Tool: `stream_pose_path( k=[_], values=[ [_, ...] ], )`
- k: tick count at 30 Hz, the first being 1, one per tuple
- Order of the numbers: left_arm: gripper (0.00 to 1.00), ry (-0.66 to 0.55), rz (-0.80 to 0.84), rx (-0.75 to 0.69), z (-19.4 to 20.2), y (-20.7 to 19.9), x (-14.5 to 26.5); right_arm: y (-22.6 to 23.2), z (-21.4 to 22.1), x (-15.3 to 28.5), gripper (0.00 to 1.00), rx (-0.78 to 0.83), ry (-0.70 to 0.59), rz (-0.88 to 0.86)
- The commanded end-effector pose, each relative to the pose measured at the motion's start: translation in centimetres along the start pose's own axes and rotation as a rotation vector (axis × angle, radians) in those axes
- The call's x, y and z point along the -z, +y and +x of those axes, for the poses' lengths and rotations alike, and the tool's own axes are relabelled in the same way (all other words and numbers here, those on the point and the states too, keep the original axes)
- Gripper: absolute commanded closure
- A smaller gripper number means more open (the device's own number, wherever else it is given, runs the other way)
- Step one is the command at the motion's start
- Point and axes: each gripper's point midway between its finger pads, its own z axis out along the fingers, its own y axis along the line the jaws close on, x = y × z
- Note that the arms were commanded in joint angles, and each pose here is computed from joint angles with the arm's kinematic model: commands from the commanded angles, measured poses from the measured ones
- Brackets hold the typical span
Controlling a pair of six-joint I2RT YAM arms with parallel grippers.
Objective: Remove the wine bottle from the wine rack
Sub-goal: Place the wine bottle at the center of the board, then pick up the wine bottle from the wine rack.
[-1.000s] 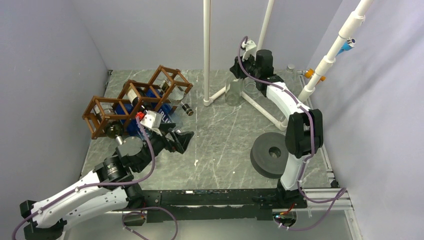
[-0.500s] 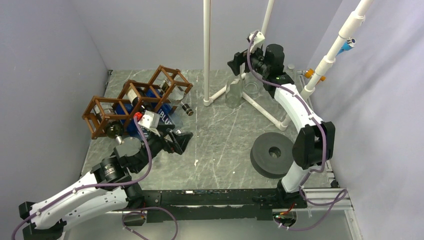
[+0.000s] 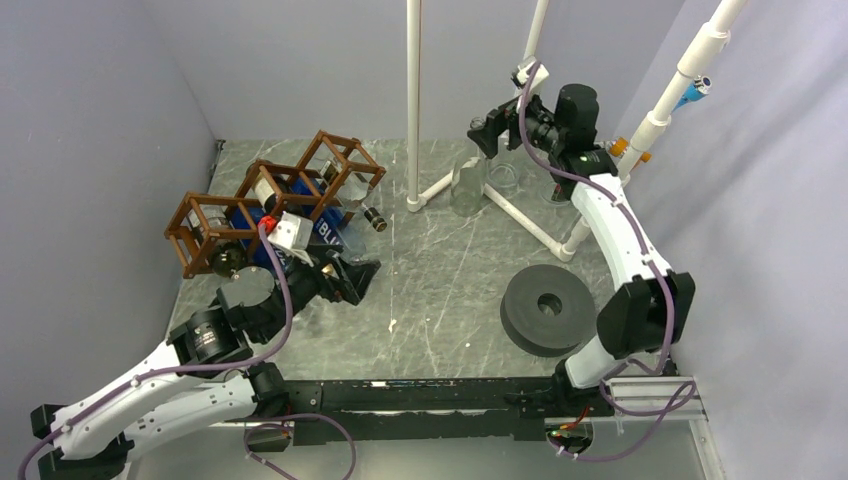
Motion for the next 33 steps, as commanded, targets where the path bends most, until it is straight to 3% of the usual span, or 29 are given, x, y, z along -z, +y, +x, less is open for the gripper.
stream_pose_path(
  k=[1,17,33],
  values=[
    [0.00,-0.005,-0.047,-0.027,-1.7,0.3,0.3,2.9,-2.2,3.4,0.00,0.067,-0.025,-0.076],
    [0.00,0.027,-0.173,-0.142,-3.9,2.1,1.2,8.9,2.3,8.8,0.00,0.031,0.085,-0.234],
    [0.01,0.064,-0.291,-0.147,-2.0,4.2,0.5,14.0,8.5,11.8,0.00,-0.040,0.120,-0.448]
  ],
)
